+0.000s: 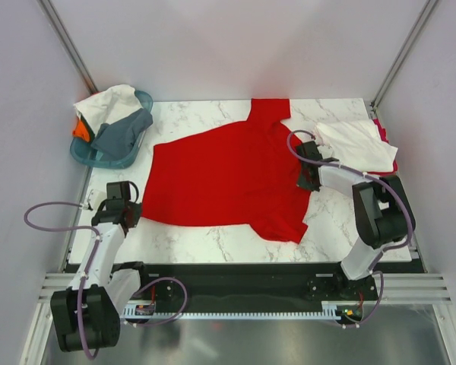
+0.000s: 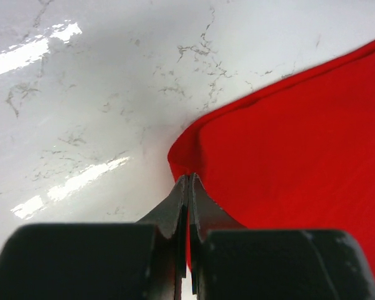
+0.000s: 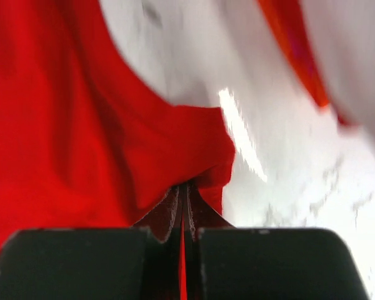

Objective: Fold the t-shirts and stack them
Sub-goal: Flatten the tshirt out, then fold the tshirt

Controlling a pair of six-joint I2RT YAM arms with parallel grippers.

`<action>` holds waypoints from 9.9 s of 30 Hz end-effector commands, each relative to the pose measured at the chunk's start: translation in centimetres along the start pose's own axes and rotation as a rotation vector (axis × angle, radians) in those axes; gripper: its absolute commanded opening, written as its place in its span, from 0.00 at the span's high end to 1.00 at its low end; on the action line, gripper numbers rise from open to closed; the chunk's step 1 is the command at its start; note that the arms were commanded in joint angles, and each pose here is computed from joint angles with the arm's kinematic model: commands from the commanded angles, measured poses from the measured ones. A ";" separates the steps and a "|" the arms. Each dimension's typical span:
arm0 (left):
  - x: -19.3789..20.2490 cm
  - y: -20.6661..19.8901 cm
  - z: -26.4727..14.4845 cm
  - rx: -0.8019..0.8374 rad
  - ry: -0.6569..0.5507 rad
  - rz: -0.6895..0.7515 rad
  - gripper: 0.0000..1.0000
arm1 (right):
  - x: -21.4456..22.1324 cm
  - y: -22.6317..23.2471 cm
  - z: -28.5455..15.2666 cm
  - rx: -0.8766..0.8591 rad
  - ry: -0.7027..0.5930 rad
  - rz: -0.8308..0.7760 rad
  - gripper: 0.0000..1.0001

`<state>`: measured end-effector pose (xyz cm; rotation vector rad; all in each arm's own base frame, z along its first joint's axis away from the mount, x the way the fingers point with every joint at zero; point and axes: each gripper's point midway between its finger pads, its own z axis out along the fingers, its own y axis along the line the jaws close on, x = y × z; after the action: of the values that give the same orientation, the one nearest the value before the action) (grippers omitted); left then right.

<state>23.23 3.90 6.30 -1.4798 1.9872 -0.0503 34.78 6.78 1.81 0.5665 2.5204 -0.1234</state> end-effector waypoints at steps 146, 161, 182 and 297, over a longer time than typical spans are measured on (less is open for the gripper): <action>-4.0 -9.2 5.5 0.095 -0.096 -0.150 0.98 | -4.0 9.5 5.5 -0.175 0.096 -0.064 1.00; -2.0 -9.3 5.5 0.226 -0.049 -0.093 0.98 | -8.4 10.0 -3.9 -0.322 -0.014 -0.088 0.70; 0.1 -6.5 3.2 0.317 -0.031 -0.025 0.98 | 13.8 0.1 -10.9 -0.379 0.199 -0.078 0.59; -0.4 -7.1 -2.0 0.222 0.075 -0.097 0.98 | -5.8 2.5 -23.0 -0.351 -0.334 -0.012 1.00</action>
<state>27.34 0.13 10.29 -1.4389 1.9143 -0.4154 25.87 11.39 21.34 0.3566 2.2606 0.2092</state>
